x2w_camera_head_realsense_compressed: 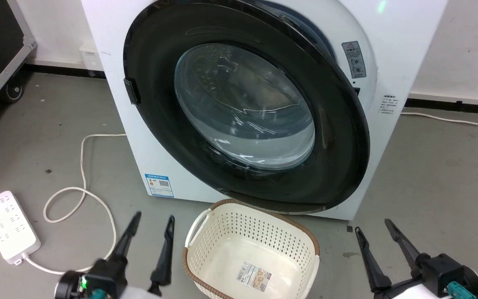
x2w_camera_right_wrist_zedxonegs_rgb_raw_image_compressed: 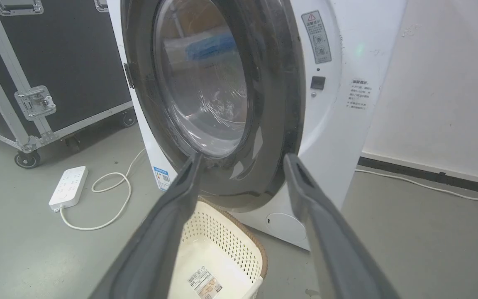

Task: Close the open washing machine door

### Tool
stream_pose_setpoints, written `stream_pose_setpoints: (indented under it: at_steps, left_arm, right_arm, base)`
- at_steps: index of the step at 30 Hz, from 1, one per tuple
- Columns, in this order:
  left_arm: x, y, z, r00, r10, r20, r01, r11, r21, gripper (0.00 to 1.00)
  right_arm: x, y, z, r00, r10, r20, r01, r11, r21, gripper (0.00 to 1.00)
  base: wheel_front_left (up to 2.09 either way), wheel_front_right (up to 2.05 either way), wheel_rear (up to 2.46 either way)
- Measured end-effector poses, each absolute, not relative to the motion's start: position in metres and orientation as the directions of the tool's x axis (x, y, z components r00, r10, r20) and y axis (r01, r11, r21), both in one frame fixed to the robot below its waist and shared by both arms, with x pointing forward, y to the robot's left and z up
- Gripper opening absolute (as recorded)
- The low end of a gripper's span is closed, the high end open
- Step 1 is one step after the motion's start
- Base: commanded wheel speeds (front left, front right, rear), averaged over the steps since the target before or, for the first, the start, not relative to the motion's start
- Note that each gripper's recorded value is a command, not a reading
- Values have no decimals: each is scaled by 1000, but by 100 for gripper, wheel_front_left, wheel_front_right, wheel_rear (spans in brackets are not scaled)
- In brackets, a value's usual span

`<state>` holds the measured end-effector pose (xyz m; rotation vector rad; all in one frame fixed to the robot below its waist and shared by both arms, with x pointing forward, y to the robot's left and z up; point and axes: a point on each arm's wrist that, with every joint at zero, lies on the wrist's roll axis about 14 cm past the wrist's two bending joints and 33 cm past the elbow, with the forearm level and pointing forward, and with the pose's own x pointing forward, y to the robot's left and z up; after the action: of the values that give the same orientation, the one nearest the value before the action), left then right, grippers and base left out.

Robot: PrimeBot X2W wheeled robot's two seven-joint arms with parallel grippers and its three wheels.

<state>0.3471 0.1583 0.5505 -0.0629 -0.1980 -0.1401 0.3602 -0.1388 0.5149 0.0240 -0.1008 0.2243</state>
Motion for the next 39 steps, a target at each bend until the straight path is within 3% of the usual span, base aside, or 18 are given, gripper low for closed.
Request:
stream_pose_setpoints:
  at_steps: [6, 7, 14, 22, 30, 39]
  left_arm:
    - [340, 164, 530, 985, -96, 147, 101, 994, -31, 100]
    - [339, 166, 527, 986, -95, 136, 99, 995, -27, 100]
    - [342, 173, 513, 993, -72, 93, 75, 997, -30, 100]
    - [361, 173, 500, 998, -40, 56, 43, 998, -56, 100]
    - [378, 181, 488, 1000, -9, 21, 10, 999, -53, 100]
    - [390, 190, 479, 1000, 30, -8, -30, 998, -54, 100]
  right_arm:
    - [358, -126, 508, 963, 257, 83, -259, 965, 26, 100]
    - [359, -121, 507, 960, 267, 82, -271, 962, 38, 0]
    - [368, -87, 509, 904, 420, 79, -422, 906, 10, 0]
    - [427, -64, 512, 815, 578, 30, -574, 814, -85, 0]
    - [506, -95, 502, 851, 523, -35, -524, 849, -69, 0]
    - [571, -133, 482, 897, 431, -93, -437, 899, -45, 0]
  base:
    - [0, 0, 0]
    - [0, 0, 0]
    - [0, 0, 0]
    - [0, 0, 0]
    - [0, 0, 0]
    - [0, 0, 0]
